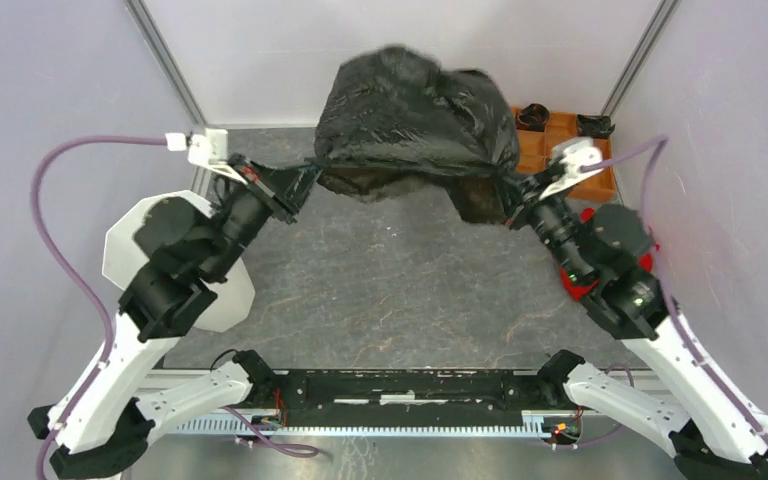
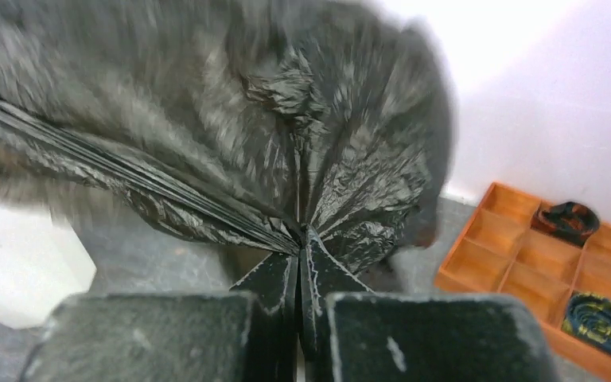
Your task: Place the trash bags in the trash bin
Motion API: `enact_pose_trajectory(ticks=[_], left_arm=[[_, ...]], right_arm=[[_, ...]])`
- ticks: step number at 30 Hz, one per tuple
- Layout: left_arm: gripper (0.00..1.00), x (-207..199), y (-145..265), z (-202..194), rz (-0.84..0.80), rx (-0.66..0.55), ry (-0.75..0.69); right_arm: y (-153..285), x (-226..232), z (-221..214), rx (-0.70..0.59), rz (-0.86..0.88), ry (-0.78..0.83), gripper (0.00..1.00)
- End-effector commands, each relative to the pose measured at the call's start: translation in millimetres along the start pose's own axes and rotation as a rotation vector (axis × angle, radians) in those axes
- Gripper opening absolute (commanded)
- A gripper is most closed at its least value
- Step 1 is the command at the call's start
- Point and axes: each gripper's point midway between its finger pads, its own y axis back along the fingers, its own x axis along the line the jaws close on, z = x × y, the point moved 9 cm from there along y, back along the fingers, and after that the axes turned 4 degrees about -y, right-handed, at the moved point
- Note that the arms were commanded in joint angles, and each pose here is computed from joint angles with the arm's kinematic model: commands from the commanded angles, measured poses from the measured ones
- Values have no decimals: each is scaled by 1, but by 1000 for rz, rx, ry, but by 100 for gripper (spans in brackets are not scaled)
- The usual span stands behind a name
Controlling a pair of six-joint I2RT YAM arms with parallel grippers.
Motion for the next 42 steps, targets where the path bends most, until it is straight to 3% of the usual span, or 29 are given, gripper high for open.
enact_pose_trajectory(ticks=[1, 4, 6, 11, 15, 19, 27, 29, 32, 37, 40, 42], left_arm=[[2, 61, 4, -112, 350, 322, -24], [2, 84, 22, -166, 429, 491, -16], [2, 87, 30, -174, 432, 508, -5], [2, 70, 26, -124, 367, 349, -19], [2, 64, 30, -99, 375, 307, -36], [2, 69, 41, -108, 394, 328, -22], [2, 77, 36, -150, 450, 503, 32], [2, 73, 28, -172, 426, 573, 131], [2, 61, 19, -205, 264, 708, 259], [2, 48, 22, -181, 158, 653, 253], [2, 32, 24, -150, 83, 581, 298], [2, 19, 19, -132, 13, 547, 335]], right_arm=[[-4, -13, -141, 385, -29, 39, 0], [9, -17, -196, 538, -24, 14, 0], [7, -16, -183, 513, -16, 36, 0], [-9, -13, -98, 352, -37, 132, 1], [-9, -12, -76, 341, -40, 160, 1], [1, -16, -104, 377, -36, 143, 0], [8, -19, -169, 568, 1, 119, 0], [9, -7, -193, 678, 136, 47, 0], [20, 22, -220, 780, 467, -126, 0], [42, 30, -188, 665, 557, -183, 0], [44, 41, -132, 519, 633, -211, 0], [38, 44, -88, 420, 593, -214, 0]])
